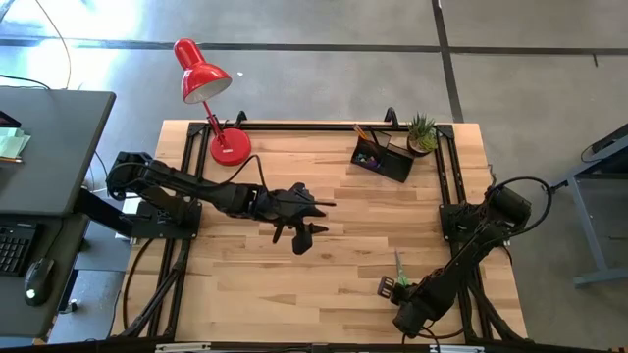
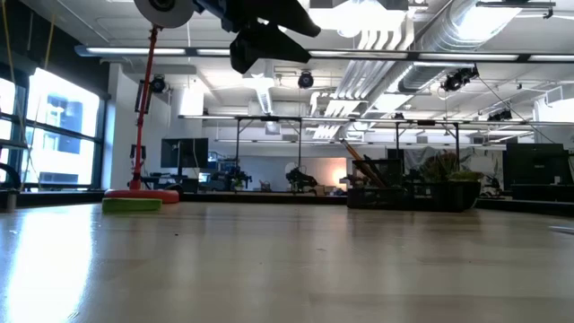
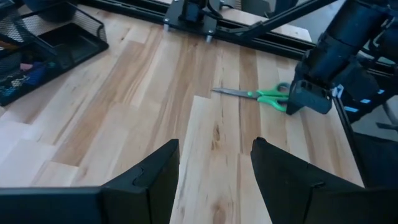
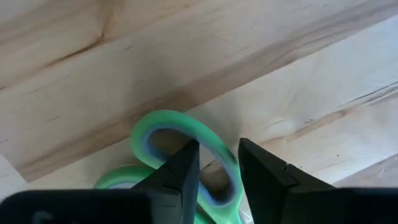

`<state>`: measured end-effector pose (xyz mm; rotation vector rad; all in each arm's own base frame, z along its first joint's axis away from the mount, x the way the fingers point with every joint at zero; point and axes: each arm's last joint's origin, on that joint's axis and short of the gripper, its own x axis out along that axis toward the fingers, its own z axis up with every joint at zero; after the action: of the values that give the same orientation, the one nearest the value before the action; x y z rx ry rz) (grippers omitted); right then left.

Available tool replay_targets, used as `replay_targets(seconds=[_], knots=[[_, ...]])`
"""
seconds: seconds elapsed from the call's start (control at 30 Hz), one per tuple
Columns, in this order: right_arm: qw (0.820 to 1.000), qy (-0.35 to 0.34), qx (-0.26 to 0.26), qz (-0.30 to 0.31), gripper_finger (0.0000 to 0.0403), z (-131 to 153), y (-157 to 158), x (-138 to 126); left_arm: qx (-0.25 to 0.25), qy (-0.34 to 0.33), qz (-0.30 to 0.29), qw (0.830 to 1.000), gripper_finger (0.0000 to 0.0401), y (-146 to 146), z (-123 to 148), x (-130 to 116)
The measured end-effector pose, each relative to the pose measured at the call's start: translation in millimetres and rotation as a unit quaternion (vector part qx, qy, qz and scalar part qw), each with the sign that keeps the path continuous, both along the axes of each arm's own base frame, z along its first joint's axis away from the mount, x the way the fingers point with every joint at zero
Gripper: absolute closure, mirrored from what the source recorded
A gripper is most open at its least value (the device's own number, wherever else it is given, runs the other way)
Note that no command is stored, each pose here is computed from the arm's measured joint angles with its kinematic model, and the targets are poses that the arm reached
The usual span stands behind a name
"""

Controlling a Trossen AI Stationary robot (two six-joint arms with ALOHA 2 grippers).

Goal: Pick and place office supplies into organizer
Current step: Put the green scissors into the black desk organizer

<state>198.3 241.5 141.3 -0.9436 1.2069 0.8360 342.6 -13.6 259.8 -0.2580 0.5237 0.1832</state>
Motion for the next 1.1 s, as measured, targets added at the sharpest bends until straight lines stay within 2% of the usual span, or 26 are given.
replay_targets(seconds=[0.3, 0.53, 0.63, 0.73, 0.9, 1.0, 1.1], knots=[[1.0, 0.0, 0.003, 0.0, 0.0394, 0, -1, 2, 0.004, 0.0, 0.003, 1.0, 0.0217, -3, -1, 1], [1.0, -0.016, -0.003, -0.018, 0.0379, 0, -6, 8, 0.004, 0.0, 0.004, 1.0, 0.0217, -3, -1, 1], [0.997, -0.058, -0.034, -0.029, 0.0395, 2, -9, 12, 0.004, 0.0, 0.004, 1.0, 0.0217, -3, -1, 1], [0.989, -0.117, -0.054, -0.066, 0.0395, 13, -11, 18, 0.004, 0.0, 0.004, 1.0, 0.0217, -3, -1, 1], [0.959, -0.214, -0.04, -0.18, 0.0399, 43, -21, 29, 0.007, 0.002, 0.008, 1.0, 0.0217, -2, -2, 1], [0.924, -0.291, -0.03, -0.245, 0.0397, 69, -34, 31, 0.01, 0.001, 0.018, 1.0, 0.0217, -1, -2, 1], [0.879, -0.372, -0.024, -0.297, 0.04, 101, -53, 29, 0.007, 0.0, 0.022, 1.0, 0.0217, -1, -2, 1]])
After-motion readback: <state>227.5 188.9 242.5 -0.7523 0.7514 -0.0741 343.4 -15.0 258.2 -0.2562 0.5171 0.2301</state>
